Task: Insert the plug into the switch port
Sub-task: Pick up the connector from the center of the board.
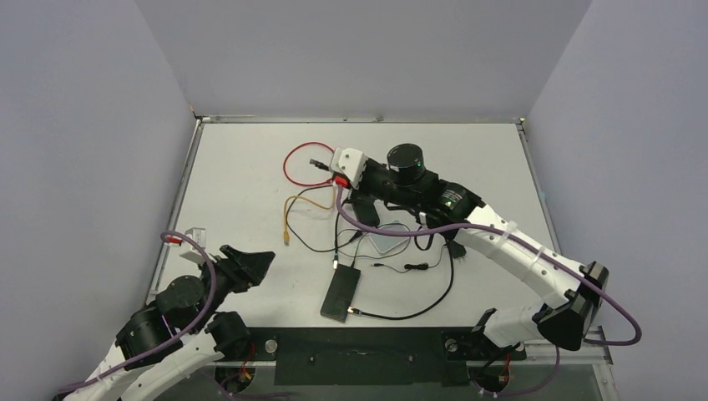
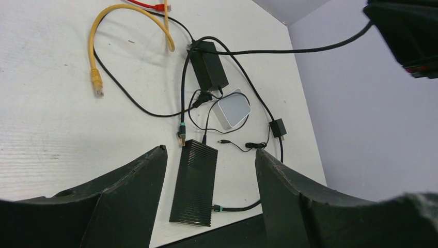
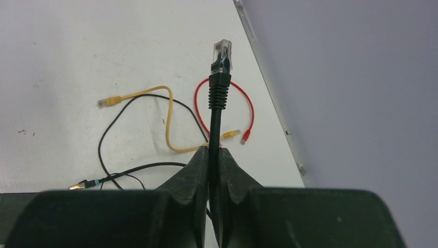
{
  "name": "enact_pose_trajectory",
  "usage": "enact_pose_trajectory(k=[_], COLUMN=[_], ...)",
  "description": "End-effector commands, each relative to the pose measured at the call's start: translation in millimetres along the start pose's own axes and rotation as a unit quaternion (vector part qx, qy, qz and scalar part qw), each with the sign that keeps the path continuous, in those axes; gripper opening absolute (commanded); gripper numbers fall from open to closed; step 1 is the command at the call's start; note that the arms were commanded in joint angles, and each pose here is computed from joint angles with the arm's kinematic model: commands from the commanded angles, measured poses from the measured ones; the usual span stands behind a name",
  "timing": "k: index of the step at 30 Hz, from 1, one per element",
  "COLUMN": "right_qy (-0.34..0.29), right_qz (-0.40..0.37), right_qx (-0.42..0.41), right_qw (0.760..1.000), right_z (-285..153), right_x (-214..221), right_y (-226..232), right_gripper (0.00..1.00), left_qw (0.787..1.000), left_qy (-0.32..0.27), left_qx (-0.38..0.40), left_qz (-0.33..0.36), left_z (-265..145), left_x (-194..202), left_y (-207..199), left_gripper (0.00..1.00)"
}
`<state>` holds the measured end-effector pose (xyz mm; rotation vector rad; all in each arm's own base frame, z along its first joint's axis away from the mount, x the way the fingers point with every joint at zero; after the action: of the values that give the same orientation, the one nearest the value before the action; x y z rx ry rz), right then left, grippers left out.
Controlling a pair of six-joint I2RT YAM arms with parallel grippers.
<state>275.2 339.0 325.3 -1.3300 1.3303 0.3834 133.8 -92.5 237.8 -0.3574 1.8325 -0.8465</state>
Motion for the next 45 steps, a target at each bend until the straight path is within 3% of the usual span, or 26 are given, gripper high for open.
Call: enact_pose_trajectory(k=[1,6,11,15,24,29,37,45], right_qy=[0.018,0.058,0.14,0.127,0.035,0.028,0.033,0.025], right_qz=[-0.03,-0.045,-0.07,-0.084,-0.123,-0.141,-0.202,-0.235], right_qx=[0.076,0.103,0.123,0.105,0.099,0.089,0.152,0.159], right_qw=[0.997,0.992,0.98,0.983,0.987,0.986,0.967,0.959], right_z=[-55,-90,-115,-121,-128,-120,-115,-113], right_x=[-27,-25,3,15,25,43,47,41], right_y=[-32,-32,-15,14,66,95,104,115], right_gripper=[0.0,0.0,0.0,0.0,0.0,0.0,0.0,0.0], left_qw=[1.0,0.999,0.998,0.996,0.986,0.975,0.963,0.955], left_qy=[0.004,0.01,0.028,0.045,0.097,0.135,0.162,0.187], left_qx=[0.022,0.034,0.048,0.068,0.136,0.173,0.212,0.228], left_qz=[-0.004,0.003,0.013,0.02,0.007,-0.006,-0.034,-0.043], left_z=[5,8,16,21,23,25,24,28], left_x=[-2,-1,7,12,23,40,46,56], left_y=[-17,-25,-37,-51,-93,-109,-131,-142], left_gripper=[0.61,0.61,0.61,0.61,0.61,0.61,0.6,0.57])
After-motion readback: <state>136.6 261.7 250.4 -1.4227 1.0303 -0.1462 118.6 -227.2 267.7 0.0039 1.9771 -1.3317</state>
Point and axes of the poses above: each gripper's point midway between its finger pads, its own z axis out along the fingers, its own y axis along the line the jaws close on, x = y × z, the point moved 1 cm from there along -z, back along the fingers, and after that the axes turned 1 degree about z, right-handed, at the moved point
